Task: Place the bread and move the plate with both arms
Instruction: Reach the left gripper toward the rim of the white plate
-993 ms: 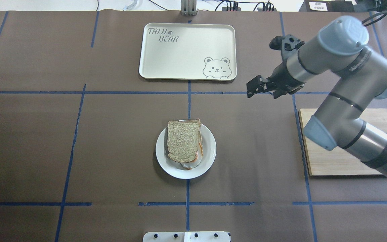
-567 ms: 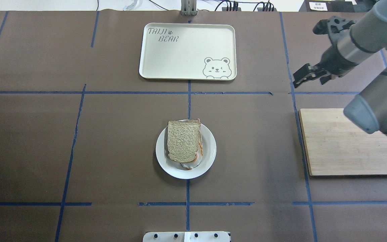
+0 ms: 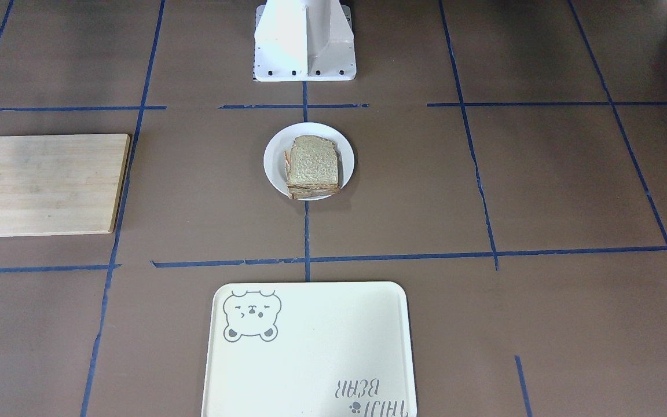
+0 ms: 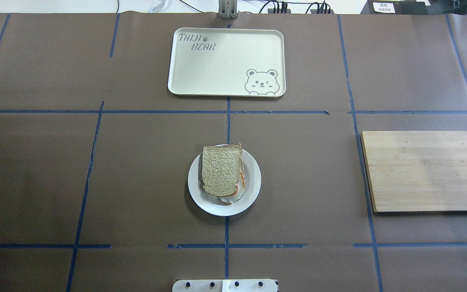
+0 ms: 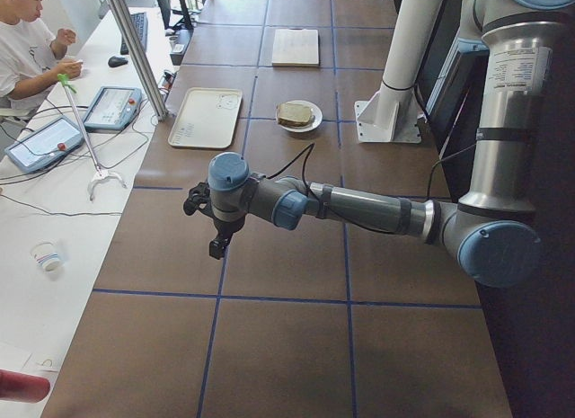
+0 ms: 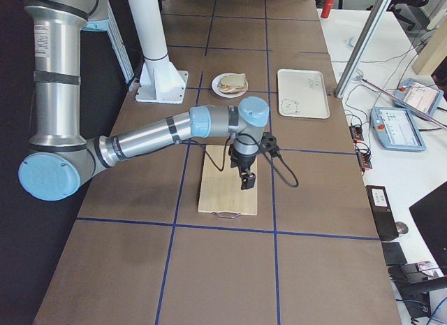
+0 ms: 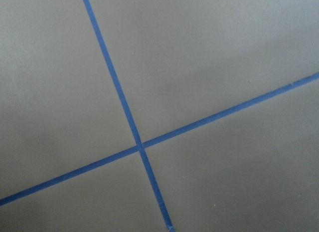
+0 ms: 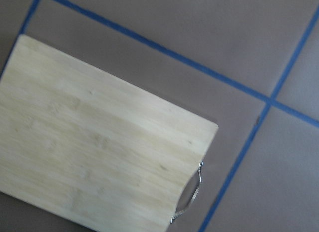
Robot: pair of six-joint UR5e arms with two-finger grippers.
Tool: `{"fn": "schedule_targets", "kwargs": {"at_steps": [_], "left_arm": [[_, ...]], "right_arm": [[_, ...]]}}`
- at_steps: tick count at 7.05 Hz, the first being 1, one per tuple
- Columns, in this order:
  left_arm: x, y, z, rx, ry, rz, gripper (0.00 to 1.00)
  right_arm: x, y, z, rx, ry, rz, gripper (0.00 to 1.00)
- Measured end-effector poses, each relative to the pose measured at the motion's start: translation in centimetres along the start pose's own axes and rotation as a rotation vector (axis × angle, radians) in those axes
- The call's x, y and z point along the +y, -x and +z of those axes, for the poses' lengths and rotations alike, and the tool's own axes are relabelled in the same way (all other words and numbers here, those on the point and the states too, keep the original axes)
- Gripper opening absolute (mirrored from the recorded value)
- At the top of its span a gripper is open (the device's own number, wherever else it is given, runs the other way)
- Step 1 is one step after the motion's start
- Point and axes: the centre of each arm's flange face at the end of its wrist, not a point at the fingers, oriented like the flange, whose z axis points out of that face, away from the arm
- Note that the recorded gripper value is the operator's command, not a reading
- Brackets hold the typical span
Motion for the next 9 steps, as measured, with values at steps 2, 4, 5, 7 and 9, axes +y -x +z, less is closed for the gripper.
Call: {"fn": "schedule_targets", "kwargs": {"at_steps": [2,4,5,7,9], "left_arm": [[-1.3,-8.2,4.6,0.110,-0.013,-0.073,1.00],[-1.3,-19.3,8.2,0.303,-0.062,-0.246,1.00],[-1.2,-25.2,10.0,0.387,-0.081,-0.332,1.00],[-0.2,-37.9,14.4,0.499,-0.160,-0.480,1.00],[1.1,-48.9,16.7,0.606,-0.212,-0.621,0.89]], "right_arm": [[4.7,-2.5,2.0,-0.035,-0.005,0.054,1.00],[5.2,-2.8,2.3,-0.041,-0.009,0.068,1.00],[5.2,-2.9,2.4,-0.041,-0.009,0.069,1.00],[5.2,-2.9,2.4,-0.042,-0.009,0.070,1.00],[5.2,-2.9,2.4,-0.042,-0.009,0.071,1.00]]}}
